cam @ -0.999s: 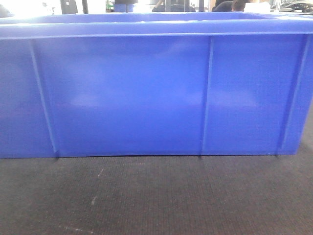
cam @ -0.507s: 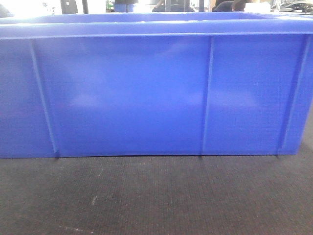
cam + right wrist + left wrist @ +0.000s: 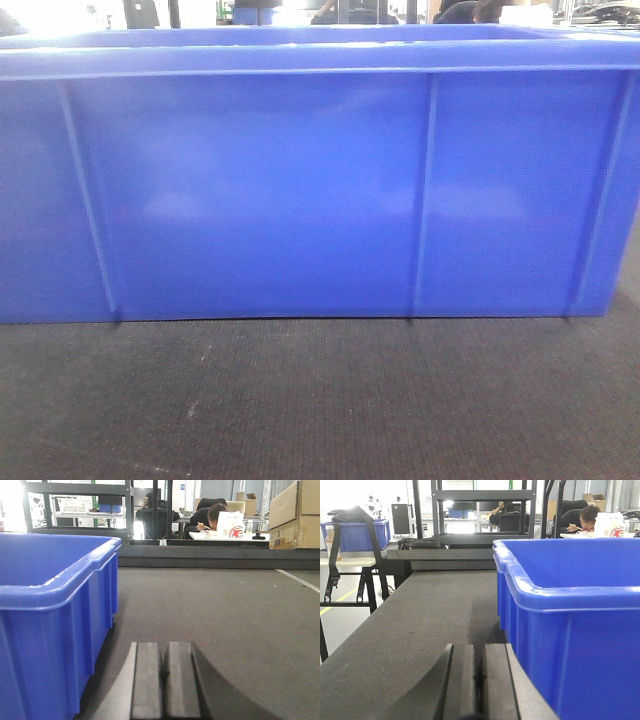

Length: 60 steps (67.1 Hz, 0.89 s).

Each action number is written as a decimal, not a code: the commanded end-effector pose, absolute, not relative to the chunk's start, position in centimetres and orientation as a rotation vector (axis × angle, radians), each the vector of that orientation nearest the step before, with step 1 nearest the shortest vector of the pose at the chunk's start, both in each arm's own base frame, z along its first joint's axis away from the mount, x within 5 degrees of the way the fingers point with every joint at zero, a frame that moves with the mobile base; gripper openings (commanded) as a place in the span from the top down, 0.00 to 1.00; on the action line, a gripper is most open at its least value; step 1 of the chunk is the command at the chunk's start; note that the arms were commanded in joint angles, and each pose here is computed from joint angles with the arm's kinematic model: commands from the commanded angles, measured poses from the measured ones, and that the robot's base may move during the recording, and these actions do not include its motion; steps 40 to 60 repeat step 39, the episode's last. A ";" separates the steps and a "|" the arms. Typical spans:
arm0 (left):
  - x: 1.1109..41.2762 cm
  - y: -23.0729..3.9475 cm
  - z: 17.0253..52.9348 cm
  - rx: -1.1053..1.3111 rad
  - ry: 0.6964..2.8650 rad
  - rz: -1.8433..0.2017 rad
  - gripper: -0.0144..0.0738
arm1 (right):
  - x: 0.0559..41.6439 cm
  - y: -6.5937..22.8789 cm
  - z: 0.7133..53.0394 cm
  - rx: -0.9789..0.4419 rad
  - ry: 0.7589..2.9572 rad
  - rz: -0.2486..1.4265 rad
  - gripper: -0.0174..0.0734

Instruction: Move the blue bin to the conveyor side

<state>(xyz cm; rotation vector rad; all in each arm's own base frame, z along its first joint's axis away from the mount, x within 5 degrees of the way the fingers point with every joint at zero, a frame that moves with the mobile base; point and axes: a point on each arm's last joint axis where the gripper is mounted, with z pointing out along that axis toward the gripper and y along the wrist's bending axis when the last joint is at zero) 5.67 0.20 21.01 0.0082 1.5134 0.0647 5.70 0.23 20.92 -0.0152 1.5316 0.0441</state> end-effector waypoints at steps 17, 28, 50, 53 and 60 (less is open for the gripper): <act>5.6 0.2 21.3 0.006 1.491 0.065 0.84 | 5.6 0.2 21.2 -0.012 1.498 0.035 0.88; 5.6 0.2 21.3 0.006 1.491 0.065 0.84 | 5.6 0.2 21.2 -0.012 1.498 0.035 0.88; 5.6 0.2 21.3 0.006 1.491 0.065 0.84 | 5.6 0.2 21.2 -0.012 1.498 0.035 0.88; 5.6 0.2 21.3 0.006 1.491 0.065 0.84 | 5.6 0.2 21.2 -0.012 1.498 0.035 0.88; 5.6 0.2 21.3 0.006 1.491 0.065 0.84 | 5.6 0.2 21.2 -0.012 1.498 0.035 0.88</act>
